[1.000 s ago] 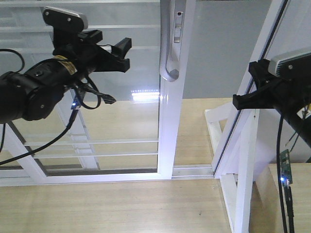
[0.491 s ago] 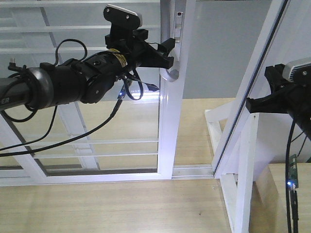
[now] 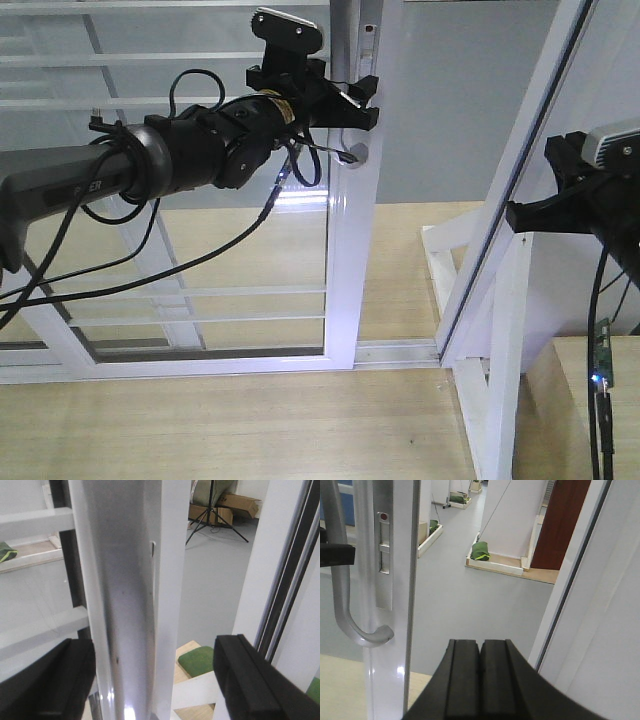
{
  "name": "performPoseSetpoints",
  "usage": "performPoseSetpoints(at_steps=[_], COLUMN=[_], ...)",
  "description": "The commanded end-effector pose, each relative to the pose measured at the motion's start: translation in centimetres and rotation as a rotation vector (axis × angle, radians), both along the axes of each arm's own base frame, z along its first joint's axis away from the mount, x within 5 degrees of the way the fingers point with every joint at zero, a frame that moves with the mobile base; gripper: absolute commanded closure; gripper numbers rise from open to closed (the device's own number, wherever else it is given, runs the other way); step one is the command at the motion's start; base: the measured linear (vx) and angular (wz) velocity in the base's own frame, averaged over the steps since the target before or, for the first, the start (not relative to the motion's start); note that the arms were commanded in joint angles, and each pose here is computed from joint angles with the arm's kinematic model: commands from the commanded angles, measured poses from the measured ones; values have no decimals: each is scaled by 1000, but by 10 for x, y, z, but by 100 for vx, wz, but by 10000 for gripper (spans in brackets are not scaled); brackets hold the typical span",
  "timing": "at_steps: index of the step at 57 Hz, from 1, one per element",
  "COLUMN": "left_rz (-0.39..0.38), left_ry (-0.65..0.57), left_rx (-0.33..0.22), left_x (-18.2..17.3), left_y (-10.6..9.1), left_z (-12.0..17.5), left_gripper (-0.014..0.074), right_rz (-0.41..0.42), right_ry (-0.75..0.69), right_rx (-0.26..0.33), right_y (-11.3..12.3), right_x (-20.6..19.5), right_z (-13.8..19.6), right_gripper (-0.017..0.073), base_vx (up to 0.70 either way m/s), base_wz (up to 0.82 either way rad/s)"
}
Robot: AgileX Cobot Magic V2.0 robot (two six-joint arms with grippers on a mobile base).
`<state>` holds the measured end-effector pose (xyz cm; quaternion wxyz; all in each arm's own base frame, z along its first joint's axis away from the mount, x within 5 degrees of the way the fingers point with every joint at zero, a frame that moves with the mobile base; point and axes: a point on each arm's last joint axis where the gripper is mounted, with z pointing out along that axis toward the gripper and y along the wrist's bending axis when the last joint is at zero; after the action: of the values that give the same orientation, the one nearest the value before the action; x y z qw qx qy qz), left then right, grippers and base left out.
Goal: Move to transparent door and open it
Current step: 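Move the left gripper to the silver handle and grip it, then slide the door panel away from the frame with the left gripper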
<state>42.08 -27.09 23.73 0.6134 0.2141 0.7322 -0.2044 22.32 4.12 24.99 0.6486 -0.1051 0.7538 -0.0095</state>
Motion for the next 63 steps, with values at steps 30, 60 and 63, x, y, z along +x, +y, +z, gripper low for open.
performPoseSetpoints(at_steps=[30, 60, 63], left_rz=[65, 52, 52], left_ry=[-103, -106, -108], left_rx=[-139, -125, -126], left_x=[24, 21, 21], left_y=[2, -1, -1], left_z=[52, 53, 54], left_gripper=[4, 555, 603], right_rz=[-10, -10, -10], right_ry=[-123, -123, -123], right_rx=[2, 2, 2], right_y=[-1, -1, -1], right_x=[1, 1, 1], right_z=[20, 20, 20], right_gripper=[562, 562, 562], base_vx=[0, 0, 0], base_wz=[0, 0, 0])
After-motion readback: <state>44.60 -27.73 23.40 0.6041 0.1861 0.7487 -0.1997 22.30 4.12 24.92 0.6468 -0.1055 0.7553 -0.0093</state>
